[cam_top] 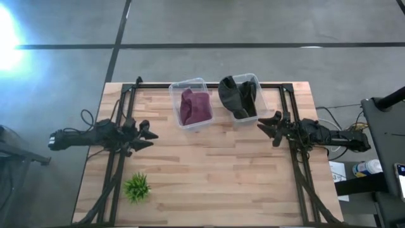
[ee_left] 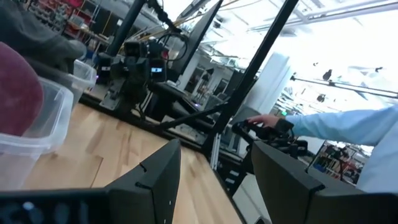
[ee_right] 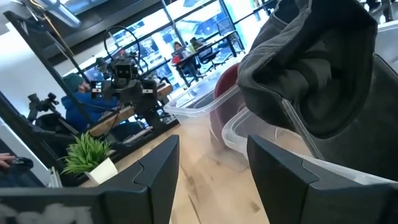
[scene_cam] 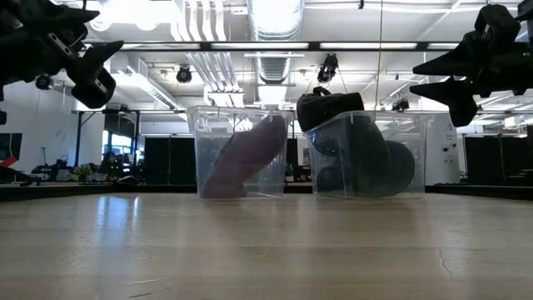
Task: Pick & Place hat
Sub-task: Return to Home Position
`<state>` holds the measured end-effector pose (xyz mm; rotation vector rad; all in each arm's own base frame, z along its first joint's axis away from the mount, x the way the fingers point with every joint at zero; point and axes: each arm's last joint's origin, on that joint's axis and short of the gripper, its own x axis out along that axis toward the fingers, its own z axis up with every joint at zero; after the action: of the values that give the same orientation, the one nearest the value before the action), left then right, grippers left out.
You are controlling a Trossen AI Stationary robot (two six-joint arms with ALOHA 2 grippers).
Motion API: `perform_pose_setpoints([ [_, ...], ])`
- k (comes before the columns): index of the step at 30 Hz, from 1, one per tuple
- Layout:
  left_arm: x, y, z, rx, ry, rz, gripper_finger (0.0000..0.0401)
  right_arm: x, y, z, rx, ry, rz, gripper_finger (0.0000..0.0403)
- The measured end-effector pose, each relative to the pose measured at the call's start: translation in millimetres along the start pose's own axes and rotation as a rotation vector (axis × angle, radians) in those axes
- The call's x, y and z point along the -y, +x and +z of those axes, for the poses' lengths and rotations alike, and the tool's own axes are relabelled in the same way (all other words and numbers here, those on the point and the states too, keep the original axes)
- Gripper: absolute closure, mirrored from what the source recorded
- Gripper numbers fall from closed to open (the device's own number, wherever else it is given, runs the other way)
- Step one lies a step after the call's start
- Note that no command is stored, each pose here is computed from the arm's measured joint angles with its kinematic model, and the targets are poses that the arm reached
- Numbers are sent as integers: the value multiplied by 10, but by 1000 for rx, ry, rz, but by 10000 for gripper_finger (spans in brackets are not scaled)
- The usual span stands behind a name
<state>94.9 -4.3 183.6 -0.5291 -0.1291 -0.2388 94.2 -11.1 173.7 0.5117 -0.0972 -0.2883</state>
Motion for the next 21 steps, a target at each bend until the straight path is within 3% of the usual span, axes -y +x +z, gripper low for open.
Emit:
perform_pose_setpoints([
  [21,-6,3,-9,-7,-2,4,208,1,0,-2,-1,0,-1,218],
])
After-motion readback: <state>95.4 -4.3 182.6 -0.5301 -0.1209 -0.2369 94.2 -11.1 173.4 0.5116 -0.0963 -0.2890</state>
